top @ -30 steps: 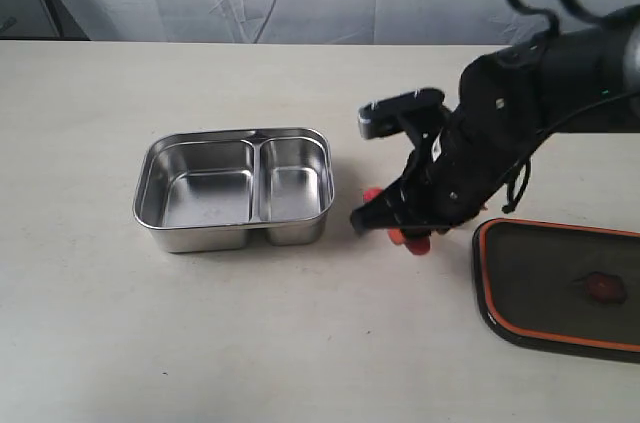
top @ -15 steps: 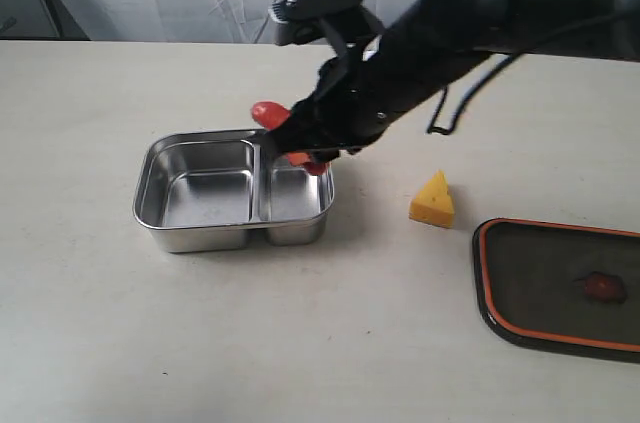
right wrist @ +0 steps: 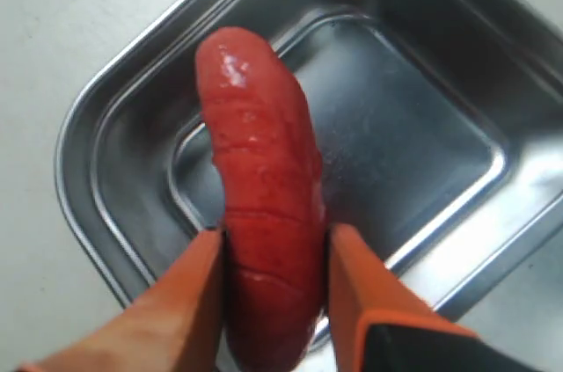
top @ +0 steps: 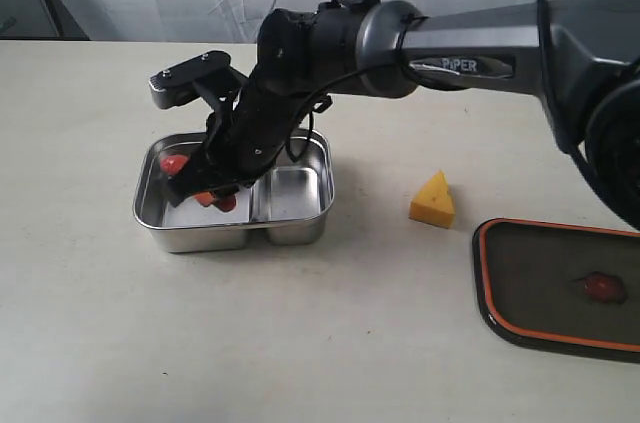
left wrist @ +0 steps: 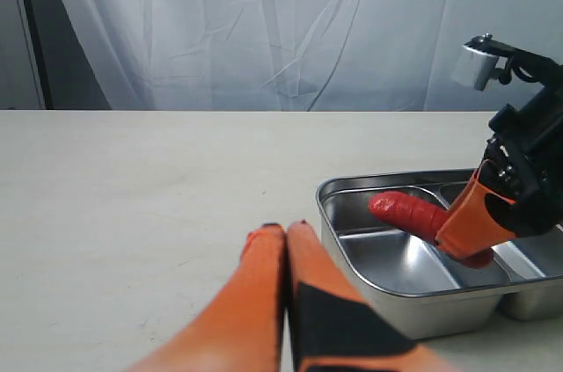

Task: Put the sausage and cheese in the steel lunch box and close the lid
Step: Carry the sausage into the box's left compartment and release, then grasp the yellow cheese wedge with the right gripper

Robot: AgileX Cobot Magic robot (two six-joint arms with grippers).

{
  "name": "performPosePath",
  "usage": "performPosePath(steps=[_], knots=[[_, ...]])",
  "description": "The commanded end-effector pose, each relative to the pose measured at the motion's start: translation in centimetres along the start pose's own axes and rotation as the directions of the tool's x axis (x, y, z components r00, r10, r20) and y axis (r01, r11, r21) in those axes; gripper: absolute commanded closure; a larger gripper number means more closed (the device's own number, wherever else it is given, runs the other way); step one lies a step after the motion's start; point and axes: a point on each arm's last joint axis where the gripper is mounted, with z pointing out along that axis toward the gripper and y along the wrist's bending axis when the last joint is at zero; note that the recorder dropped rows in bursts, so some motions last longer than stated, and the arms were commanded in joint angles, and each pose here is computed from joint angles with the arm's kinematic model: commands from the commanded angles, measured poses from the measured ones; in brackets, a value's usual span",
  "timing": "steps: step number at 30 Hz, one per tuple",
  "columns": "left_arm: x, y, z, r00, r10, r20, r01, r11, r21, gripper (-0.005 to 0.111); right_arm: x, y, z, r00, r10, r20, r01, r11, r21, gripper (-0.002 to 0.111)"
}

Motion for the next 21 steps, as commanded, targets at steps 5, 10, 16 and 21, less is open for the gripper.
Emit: performPosePath(steps=[5,10,16,21], knots=[[0.0,0.0,0.0,1.0,0.002,0.015,-0.002,1.0,-0.004,0.107,-0.7,0.1,-1.0,1.0,-0.023,0.018,0.023,1.0,0.003,0.056],[0.0,0.0,0.0,1.0,0.002,0.015,-0.002,1.0,-0.004,0.107,-0.9,0.1,-7.8,0.997,-0.041,-0.061,0.051,0.983,0.174,0.08],[0.0,0.0,0.0,1.0,0.002,0.015,-0.002,1.0,-0.004,0.107,4.4,-8.6,-12.5,0.898,0.401,-0.183,-0.291,0.851,0.436,0.064],[0.0,0.0,0.0,1.0,0.002,0.015,-0.002,1.0,-0.004,0.107,7.8,-11.5,-11.3,0.833,0.531,-0.152,-0.422,0.79,0.445,0.054]])
